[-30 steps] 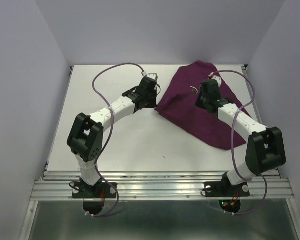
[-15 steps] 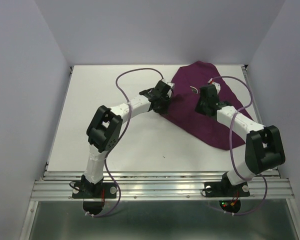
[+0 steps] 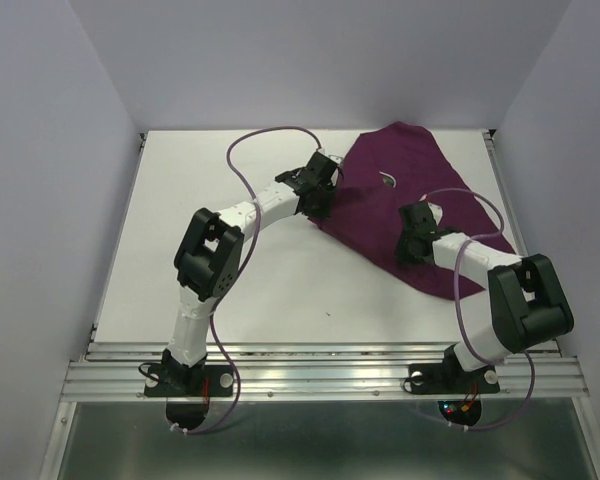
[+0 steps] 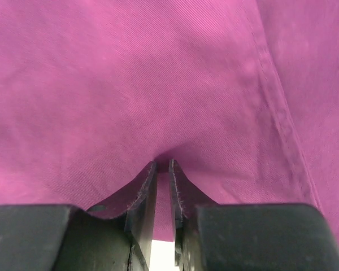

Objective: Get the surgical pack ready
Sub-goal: Pack the surgical kit at the center of the board.

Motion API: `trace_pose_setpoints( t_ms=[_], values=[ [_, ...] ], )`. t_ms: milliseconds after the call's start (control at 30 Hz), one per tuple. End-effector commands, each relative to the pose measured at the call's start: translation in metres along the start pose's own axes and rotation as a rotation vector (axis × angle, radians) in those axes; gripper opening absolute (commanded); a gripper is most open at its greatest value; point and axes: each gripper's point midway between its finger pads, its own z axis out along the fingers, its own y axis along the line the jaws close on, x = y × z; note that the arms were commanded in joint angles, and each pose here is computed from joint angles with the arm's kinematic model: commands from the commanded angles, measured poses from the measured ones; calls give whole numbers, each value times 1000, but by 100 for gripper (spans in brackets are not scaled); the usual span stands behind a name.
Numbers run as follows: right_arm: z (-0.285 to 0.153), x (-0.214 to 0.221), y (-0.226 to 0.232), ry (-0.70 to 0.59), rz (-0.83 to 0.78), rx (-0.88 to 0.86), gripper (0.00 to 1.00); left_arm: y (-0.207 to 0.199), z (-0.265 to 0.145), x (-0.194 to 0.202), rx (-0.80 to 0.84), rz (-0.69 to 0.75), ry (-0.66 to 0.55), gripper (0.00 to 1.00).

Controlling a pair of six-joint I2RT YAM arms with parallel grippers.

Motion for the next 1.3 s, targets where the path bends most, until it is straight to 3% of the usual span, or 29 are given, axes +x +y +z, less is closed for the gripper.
trace_pose_setpoints(
  t_ms=[0, 400, 833, 1000, 1267],
  values=[
    [-2, 7, -5, -2, 62, 13, 20, 11, -6, -16, -35, 11, -28, 0],
    [12, 27, -29, 71, 126, 65, 21, 32, -7, -42, -75, -10, -64, 0],
    [-1, 36, -39, 65, 184, 48, 20, 4, 14, -65, 150, -15, -55, 0],
    [-7, 42, -43, 68, 199, 39, 20, 2, 27, -65, 162, -24, -37, 0],
    [-26, 25, -41, 12, 184, 16, 23, 1, -14, -120, 199, -57, -164, 0]
  ],
)
